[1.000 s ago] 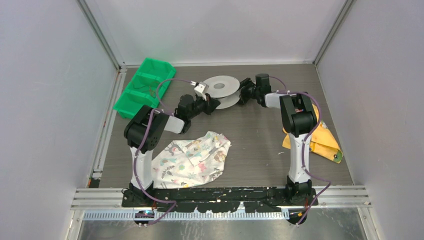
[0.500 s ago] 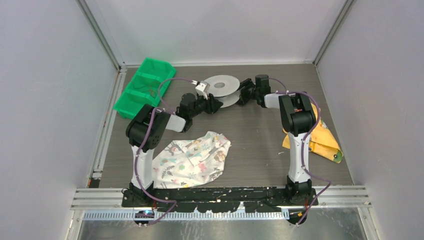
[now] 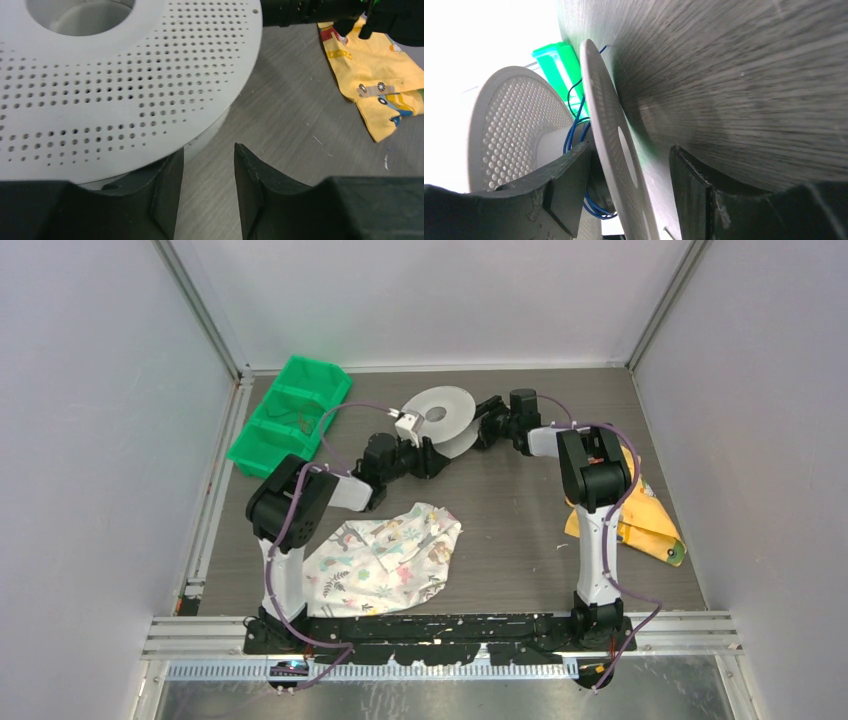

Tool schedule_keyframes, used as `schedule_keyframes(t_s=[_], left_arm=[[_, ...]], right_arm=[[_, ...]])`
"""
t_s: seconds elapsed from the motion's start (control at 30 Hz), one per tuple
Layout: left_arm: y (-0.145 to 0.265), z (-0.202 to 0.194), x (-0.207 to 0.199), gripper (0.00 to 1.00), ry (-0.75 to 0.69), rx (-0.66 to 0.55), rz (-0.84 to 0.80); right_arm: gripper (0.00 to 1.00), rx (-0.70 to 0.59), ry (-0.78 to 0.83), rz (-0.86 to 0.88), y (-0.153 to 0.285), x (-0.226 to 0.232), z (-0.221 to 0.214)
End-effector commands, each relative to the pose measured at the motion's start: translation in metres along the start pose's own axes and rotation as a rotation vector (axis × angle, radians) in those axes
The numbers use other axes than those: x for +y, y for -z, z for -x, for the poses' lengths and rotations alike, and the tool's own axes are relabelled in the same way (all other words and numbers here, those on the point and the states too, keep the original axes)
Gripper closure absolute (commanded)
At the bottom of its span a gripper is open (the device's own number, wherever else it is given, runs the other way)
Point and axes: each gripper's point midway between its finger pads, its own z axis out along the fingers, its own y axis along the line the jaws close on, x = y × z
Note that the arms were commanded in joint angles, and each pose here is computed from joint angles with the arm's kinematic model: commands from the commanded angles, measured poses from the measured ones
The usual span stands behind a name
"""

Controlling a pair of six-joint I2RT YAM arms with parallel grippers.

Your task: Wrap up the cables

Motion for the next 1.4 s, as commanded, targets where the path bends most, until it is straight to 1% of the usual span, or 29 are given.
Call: schedule_keyframes(t_s=[0.0, 0.13, 0.3, 0.37, 0.53, 0.7, 0.83, 1.07, 1.23, 1.33, 1.37], left_arm=[[0.012, 0.020, -0.021, 0.56, 0.015, -0.015, -0.016], [0.015, 0.020, -0.027, 0.54, 0.005, 0.008, -0.018], [0.019, 0.025, -0.031, 0.53, 0.016, 0.007, -0.019], [0.023, 0.032, -0.036, 0.53, 0.032, -0.004, -0.028], [0.040, 0.059, -0.055, 0.53, 0.074, -0.032, -0.045], [0.057, 0.085, -0.068, 0.53, 0.080, -0.039, -0.030], [0.067, 0.103, -0.077, 0.52, 0.070, -0.067, -0.039], [0.074, 0.114, -0.083, 0.52, 0.061, -0.074, -0.042], [0.086, 0.129, -0.087, 0.52, 0.048, -0.081, -0.010], [0.100, 0.136, -0.084, 0.52, 0.030, -0.051, 0.051], [0.107, 0.137, -0.083, 0.52, 0.019, -0.037, 0.075]], right_arm=[[0.36, 0.027, 0.071, 0.107, 0.003, 0.036, -0.009], [0.36, 0.022, 0.065, 0.109, 0.001, 0.035, -0.008], [0.36, 0.021, 0.070, 0.096, 0.000, 0.032, -0.008], [0.35, 0.019, 0.075, 0.091, 0.002, 0.031, -0.007], [0.29, 0.017, 0.078, 0.073, 0.005, 0.023, -0.004], [0.26, 0.001, 0.064, 0.050, 0.011, 0.012, 0.005], [0.25, -0.008, 0.059, 0.039, 0.015, 0.006, 0.009], [0.25, -0.019, 0.067, 0.029, 0.024, 0.003, 0.013], [0.24, -0.051, 0.110, 0.029, 0.046, 0.020, 0.017], [0.24, -0.089, 0.191, -0.031, 0.069, 0.032, 0.020], [0.24, -0.109, 0.257, -0.066, 0.078, 0.035, 0.021]])
